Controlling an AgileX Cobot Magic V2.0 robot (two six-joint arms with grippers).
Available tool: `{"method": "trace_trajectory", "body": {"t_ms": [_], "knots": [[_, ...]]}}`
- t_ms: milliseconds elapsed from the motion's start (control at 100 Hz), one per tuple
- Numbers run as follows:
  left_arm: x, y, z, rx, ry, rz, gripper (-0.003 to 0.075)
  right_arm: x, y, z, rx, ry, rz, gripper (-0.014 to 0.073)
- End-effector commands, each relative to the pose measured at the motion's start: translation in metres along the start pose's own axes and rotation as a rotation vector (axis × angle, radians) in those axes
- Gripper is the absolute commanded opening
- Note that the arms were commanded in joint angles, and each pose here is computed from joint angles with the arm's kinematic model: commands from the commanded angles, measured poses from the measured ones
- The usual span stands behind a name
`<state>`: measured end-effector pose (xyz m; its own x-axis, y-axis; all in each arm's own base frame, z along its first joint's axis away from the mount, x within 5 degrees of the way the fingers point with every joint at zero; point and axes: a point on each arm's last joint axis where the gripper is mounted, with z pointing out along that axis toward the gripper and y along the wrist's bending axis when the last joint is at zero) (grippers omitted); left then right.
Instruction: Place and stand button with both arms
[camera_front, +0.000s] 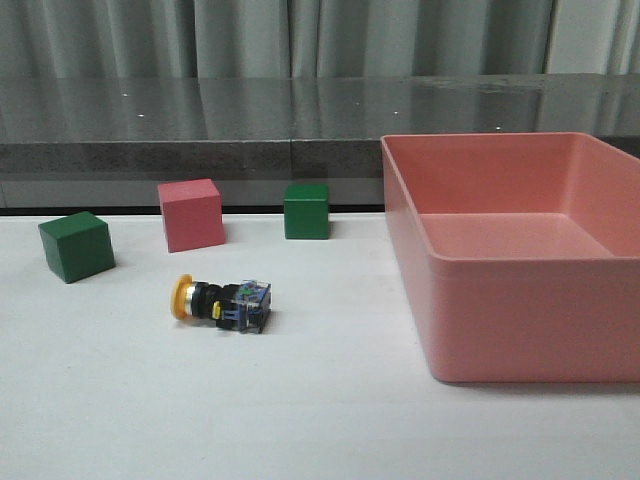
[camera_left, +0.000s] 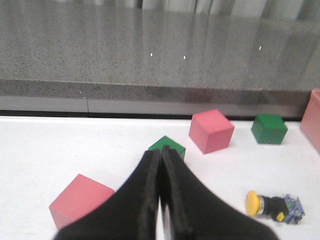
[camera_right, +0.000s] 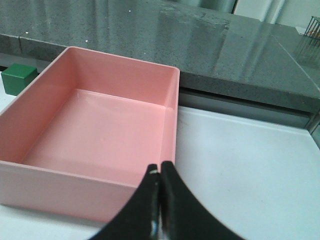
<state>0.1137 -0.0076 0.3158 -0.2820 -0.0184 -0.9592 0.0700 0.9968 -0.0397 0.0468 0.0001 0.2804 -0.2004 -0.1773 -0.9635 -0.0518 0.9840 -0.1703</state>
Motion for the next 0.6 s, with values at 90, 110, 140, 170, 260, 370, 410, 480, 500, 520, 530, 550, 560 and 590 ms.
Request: {"method": "trace_trajectory", "body": {"t_ms": [90, 110, 140, 170, 260, 370, 410, 480, 500, 520, 530, 550, 560, 590], "knots": [[-0.045, -0.004, 0.047, 0.046, 0.081, 0.179, 0.0219, -0.014, -0.003, -0.003, 0.028, -0.096, -0.009, -0.0062], [-0.049, -0.005, 0.054, 0.054, 0.095, 0.189, 0.0295, -0.014, -0.003, -0.003, 0.028, -0.096, -0.009, -0.0062], [-0.051, -0.007, 0.060, 0.063, 0.103, 0.192, 0.0354, -0.014, -0.003, -0.003, 0.028, -0.095, -0.009, -0.0062], [-0.053, -0.008, 0.071, 0.071, 0.115, 0.194, 0.0433, -0.014, -0.003, -0.003, 0.028, -0.095, -0.009, -0.0062], [-0.056, -0.011, 0.100, 0.074, 0.112, 0.191, 0.0599, -0.014, -0.003, -0.003, 0.028, -0.095, -0.009, -0.0062], [-0.047, -0.015, 0.127, 0.101, 0.182, 0.050, 0.0619, -0.014, -0.003, -0.003, 0.028, -0.095, -0.009, -0.0062], [-0.042, -0.015, 0.137, 0.104, 0.213, 0.036, 0.0619, -0.014, -0.003, -0.003, 0.028, -0.095, -0.009, -0.0062], [-0.034, -0.020, 0.154, 0.128, 0.256, 0.102, 0.0619, -0.014, -0.003, -0.003, 0.028, -0.095, -0.009, -0.0062], [-0.031, -0.022, 0.159, 0.139, 0.268, 0.125, 0.0619, -0.014, -0.003, -0.003, 0.027, -0.094, -0.009, -0.0062], [-0.031, -0.024, 0.162, 0.149, 0.271, 0.156, 0.0619, -0.014, -0.003, -0.003, 0.027, -0.094, -0.009, -0.0062], [-0.030, -0.025, 0.163, 0.154, 0.274, 0.163, 0.0619, -0.014, -0.003, -0.003, 0.027, -0.094, -0.009, -0.0062], [-0.027, -0.030, 0.169, 0.174, 0.289, 0.197, 0.0619, -0.014, -0.003, -0.003, 0.027, -0.094, -0.009, -0.0062], [-0.028, -0.031, 0.169, 0.180, 0.286, 0.209, 0.0619, -0.014, -0.003, -0.003, 0.027, -0.094, -0.009, -0.0062], [-0.025, -0.036, 0.176, 0.208, 0.305, 0.255, 0.0619, -0.014, -0.003, -0.003, 0.027, -0.094, -0.009, -0.0062]]}}
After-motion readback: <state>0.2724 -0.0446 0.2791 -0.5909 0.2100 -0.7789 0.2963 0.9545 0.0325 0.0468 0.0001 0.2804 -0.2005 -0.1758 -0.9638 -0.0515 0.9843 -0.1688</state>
